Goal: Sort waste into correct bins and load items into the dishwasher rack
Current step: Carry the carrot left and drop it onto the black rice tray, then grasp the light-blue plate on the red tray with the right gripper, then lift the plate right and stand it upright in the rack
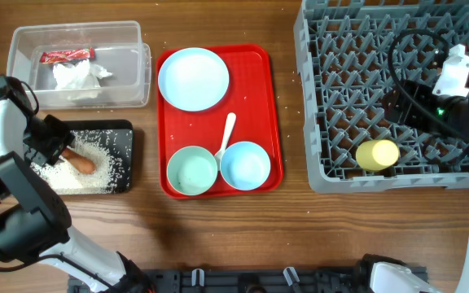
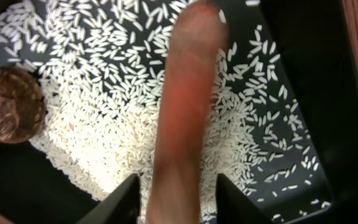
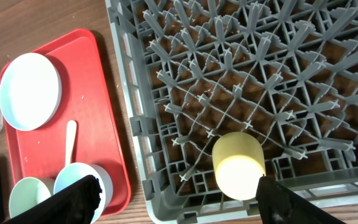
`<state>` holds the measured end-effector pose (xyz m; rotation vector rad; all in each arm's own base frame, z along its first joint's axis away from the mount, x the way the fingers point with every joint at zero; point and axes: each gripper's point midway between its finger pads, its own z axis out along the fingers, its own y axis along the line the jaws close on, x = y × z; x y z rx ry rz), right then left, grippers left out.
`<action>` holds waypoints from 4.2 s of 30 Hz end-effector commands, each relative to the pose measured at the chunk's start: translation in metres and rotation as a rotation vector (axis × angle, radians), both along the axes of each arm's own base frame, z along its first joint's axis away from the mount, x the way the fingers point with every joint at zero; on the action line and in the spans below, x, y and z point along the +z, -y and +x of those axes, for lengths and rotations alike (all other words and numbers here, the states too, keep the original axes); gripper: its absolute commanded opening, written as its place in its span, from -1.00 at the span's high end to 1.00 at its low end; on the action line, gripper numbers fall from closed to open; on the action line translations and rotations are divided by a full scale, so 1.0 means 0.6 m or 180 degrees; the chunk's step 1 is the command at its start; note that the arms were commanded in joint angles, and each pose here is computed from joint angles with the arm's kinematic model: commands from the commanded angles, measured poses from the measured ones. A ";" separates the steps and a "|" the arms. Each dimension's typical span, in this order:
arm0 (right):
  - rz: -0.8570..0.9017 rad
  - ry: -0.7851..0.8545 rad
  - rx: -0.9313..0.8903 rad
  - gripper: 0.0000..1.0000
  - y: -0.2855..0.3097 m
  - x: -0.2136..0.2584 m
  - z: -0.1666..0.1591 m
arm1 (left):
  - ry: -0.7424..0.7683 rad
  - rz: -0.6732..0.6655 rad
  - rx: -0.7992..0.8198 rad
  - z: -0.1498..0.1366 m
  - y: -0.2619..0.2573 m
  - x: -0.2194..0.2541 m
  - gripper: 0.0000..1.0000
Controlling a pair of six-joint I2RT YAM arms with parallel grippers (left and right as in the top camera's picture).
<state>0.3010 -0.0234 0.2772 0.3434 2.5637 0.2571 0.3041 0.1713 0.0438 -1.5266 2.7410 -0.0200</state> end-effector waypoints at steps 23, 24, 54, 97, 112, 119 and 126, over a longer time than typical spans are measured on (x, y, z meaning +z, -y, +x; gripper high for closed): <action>0.0493 0.1195 0.1082 -0.84 -0.324 0.093 0.121 | 0.1687 0.0184 -0.1420 0.085 0.179 0.312 -0.31; 0.0495 0.1267 0.1216 -0.84 -0.367 0.089 0.129 | 0.1722 0.0202 -0.1418 0.076 0.182 0.323 -0.31; -0.0151 0.0093 0.0589 -0.33 -0.538 -0.458 0.256 | 0.1390 0.0403 -0.1324 -0.015 0.177 0.343 -0.47; -0.1786 0.1654 0.0135 0.91 -0.191 0.097 0.228 | 0.1354 0.0312 -0.1332 0.006 0.176 0.324 -0.61; -0.3290 0.0932 -0.0887 0.91 0.162 0.129 0.222 | 0.1445 0.0262 -0.1330 0.015 0.181 0.328 -0.61; -0.3401 0.0418 -0.0701 0.92 0.251 0.024 0.270 | 0.1489 0.0218 -0.1343 0.018 0.186 0.330 -0.64; -0.3735 0.0194 -0.0606 0.91 0.285 -0.025 0.310 | 0.1501 0.0224 -0.1344 0.019 0.186 0.331 -0.64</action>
